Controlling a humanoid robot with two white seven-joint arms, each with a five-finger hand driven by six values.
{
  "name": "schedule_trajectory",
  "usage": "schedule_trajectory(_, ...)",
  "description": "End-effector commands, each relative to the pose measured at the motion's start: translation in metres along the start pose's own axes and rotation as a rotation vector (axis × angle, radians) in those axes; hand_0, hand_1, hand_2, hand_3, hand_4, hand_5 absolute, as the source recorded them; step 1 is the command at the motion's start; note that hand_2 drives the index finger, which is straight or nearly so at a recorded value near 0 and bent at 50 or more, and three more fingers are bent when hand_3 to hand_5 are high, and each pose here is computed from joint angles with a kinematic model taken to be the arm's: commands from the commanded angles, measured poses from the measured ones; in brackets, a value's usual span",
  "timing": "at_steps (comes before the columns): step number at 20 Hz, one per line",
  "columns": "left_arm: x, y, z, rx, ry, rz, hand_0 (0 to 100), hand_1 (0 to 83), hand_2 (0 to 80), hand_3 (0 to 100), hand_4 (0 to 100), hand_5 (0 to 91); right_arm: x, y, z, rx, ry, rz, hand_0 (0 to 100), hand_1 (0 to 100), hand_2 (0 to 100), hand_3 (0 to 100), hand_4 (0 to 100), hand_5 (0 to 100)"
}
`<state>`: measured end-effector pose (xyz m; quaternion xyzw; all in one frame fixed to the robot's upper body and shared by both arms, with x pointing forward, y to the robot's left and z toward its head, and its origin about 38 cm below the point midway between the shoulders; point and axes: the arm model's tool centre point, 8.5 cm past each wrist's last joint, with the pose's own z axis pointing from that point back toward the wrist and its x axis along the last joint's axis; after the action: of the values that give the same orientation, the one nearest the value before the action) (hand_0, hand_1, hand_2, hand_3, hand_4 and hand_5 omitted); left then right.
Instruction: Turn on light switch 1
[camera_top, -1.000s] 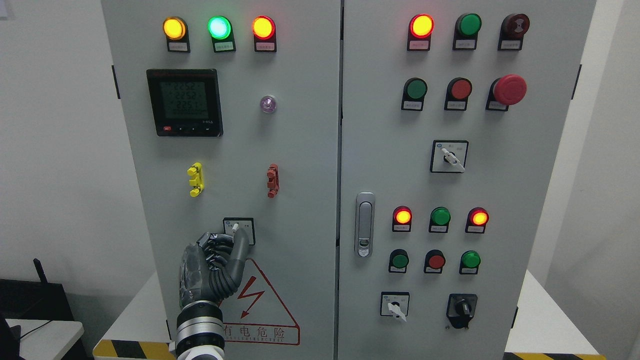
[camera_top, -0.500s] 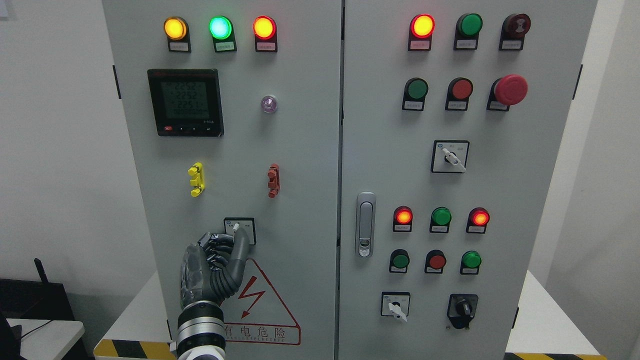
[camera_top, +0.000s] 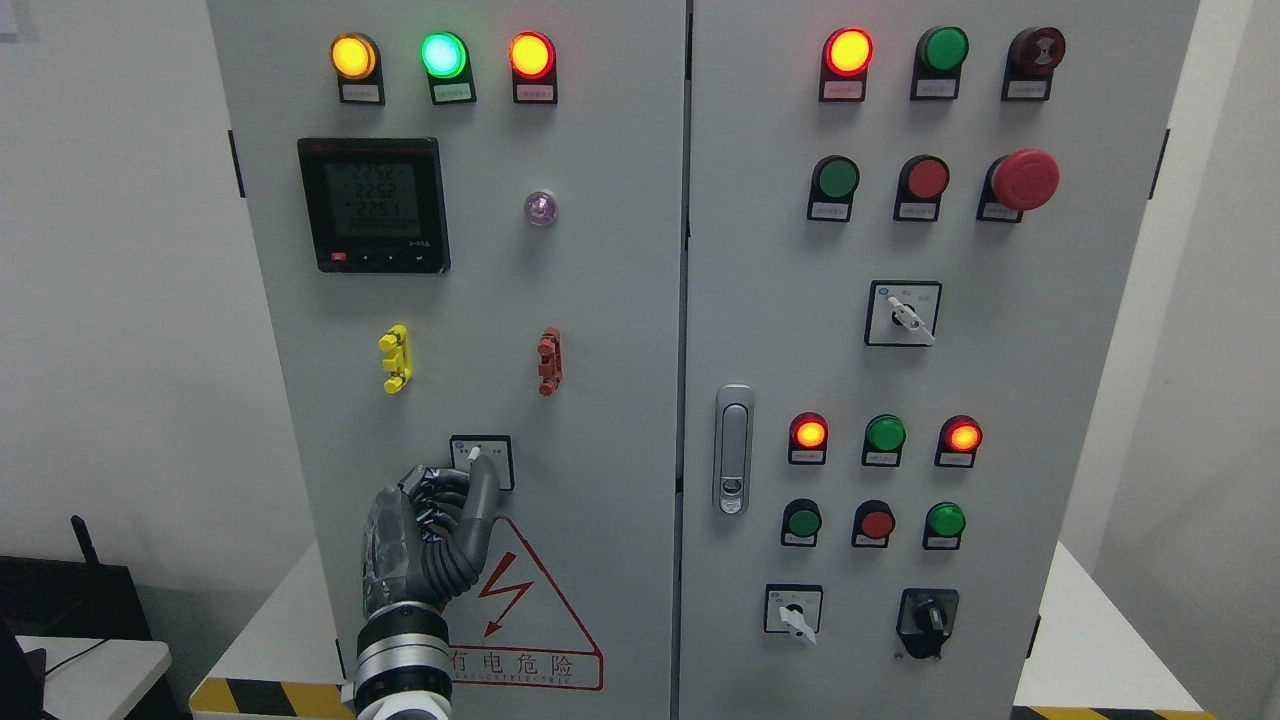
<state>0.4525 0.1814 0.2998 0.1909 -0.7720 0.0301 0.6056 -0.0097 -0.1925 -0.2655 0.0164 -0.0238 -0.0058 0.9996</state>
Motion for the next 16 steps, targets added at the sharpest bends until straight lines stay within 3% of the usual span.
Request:
schedule_trajectory(1, 0.0000, -0.0019, 0.0005, -0.006, 0.000, -0.002, 46, 38.1, 56.2, 73, 86, 80.3, 0.0001, 0.0010, 0.0000, 0.003, 0.000, -0.006, 12, 39, 0, 0, 0, 0)
schedule_trajectory(8, 0.0005, -0.0055, 0.0017, -0.016, -0.003, -0.006, 51, 36.3, 57.0, 73, 86, 80.7, 0.0001, 0.0010, 0.0000, 0.003, 0.000, -0.006, 12, 39, 0, 0, 0, 0)
schedule_trajectory(16, 0.0027, -0.0066, 0.0013, -0.020, -0.008, -0.004, 54, 28.4, 59.7, 75, 87, 81.4, 0.0001, 0.0010, 0.0000, 0.003, 0.000, -0.006, 12, 39, 0, 0, 0, 0)
